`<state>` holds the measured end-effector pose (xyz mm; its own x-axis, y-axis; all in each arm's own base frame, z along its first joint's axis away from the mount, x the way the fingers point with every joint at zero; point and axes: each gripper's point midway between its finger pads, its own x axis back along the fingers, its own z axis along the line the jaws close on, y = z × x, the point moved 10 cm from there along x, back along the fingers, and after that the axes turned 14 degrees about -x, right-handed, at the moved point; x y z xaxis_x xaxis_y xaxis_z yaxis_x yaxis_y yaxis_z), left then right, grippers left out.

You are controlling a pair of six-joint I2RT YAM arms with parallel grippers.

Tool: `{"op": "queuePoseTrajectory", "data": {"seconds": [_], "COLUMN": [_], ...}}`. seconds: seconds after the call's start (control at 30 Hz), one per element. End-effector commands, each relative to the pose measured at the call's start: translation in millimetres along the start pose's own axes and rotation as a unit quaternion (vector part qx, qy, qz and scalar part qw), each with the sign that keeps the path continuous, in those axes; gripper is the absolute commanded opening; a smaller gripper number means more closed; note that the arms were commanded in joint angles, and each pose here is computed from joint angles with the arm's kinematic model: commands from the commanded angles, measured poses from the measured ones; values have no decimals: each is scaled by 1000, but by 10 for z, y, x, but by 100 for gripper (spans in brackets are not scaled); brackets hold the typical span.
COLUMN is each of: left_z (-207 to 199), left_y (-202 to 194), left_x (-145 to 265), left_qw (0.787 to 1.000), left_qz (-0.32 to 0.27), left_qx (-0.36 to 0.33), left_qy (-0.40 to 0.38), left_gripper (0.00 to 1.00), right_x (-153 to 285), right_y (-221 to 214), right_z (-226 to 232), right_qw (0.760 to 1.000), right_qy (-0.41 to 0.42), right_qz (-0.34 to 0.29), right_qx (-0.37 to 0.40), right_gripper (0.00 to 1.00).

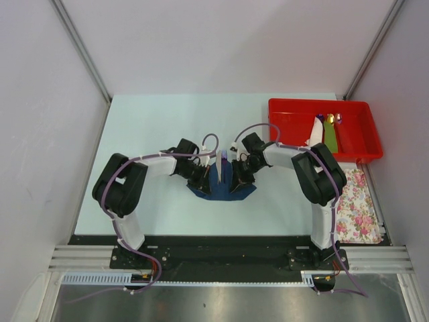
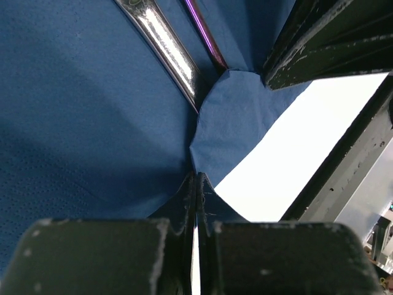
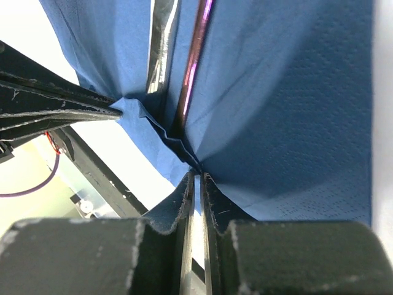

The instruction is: Place the utensils on the paper napkin and roll it up

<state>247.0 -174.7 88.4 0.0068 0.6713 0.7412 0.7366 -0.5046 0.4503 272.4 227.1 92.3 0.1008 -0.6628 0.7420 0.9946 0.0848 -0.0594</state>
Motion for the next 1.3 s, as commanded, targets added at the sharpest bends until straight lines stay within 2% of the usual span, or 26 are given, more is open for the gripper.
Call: {"op": "queuePoseTrajectory", "data": {"seconds": [0.0, 0.2, 0.4, 0.5, 0.6, 0.77, 0.9, 1.0, 1.27], "left_z": [113, 138, 139, 80, 59, 10, -48, -50, -51], "left_y": [-18, 13, 40, 70, 85, 145, 203, 231, 329], "left_x": [-62, -68, 21, 143, 274, 334, 334, 271, 19], "left_qw": [999, 998, 998, 999, 997, 996, 994, 995, 995], "left_qz": [17, 20, 11, -35, -72, -89, -103, -99, -95], "left_qx": [14, 25, 24, 12, 7, -8, -24, -17, 0], "left_qy": [36, 46, 57, 25, 28, 21, 5, -1, -25], "left_gripper": [0, 1, 22, 34, 40, 41, 50, 52, 51], "right_x": [14, -114, -106, -107, -95, -94, -101, -94, -99], "right_y": [76, 66, 81, 89, 96, 92, 93, 101, 104], "right_z": [146, 10, -54, -63, -64, -47, -49, -44, -48], "right_qw": [999, 999, 998, 997, 997, 997, 997, 997, 997], "right_qy": [4, -24, -56, -62, -67, -65, -65, -64, -64], "right_qz": [-23, -19, -25, -27, -29, -28, -26, -28, -27], "right_qx": [32, 19, 21, 22, 21, 23, 21, 21, 22], "right_gripper": [12, 12, 11, 11, 11, 11, 11, 11, 12]}}
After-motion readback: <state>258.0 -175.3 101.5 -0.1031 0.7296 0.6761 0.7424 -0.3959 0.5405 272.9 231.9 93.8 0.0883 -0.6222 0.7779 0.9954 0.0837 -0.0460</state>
